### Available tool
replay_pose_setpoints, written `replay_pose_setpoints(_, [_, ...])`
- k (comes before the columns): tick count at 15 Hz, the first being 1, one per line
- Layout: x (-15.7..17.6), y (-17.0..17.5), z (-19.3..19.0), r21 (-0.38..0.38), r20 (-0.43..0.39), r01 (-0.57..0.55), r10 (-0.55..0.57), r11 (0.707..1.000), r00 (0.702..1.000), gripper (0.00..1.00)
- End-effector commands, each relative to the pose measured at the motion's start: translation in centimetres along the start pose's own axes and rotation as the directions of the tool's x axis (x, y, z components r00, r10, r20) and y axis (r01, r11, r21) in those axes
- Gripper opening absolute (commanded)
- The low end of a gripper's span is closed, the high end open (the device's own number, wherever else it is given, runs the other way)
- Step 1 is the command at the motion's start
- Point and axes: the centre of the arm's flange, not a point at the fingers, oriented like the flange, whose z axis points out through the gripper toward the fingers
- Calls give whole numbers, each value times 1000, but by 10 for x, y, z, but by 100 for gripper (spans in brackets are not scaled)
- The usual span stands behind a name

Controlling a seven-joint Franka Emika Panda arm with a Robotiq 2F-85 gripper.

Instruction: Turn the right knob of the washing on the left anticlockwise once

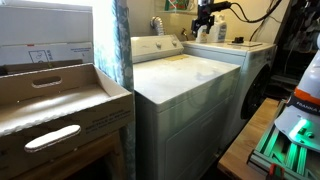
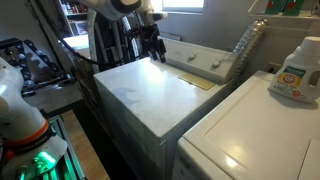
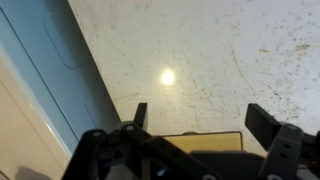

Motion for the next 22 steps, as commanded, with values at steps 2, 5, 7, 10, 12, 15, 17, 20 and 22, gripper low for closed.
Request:
replay_pose_setpoints(2, [72,-40,-2,40,-37,-78,79,996,996,100])
replay_pose_setpoints(5, [60,-43,-7,43,-51,-59,61,997,997,100])
replay_pose_setpoints(7, [68,-46,-3,45,-52,-59,61,997,997,100])
replay_pose_setpoints(10, [67,-46,-6,45,-55,-57,60,997,997,100])
replay_pose_setpoints(12, [67,-46,-7,46,-56,-57,60,997,997,100])
replay_pose_setpoints(15, [67,-46,-7,46,-56,-57,60,997,997,100])
replay_pose_setpoints(17, [67,-46,-7,46,-56,-58,60,997,997,100])
replay_pose_setpoints(20, [78,-38,6,11,-26,-102,102,995,994,100])
replay_pose_setpoints(22, [91,-22,26,7,0,-137,137,991,991,100])
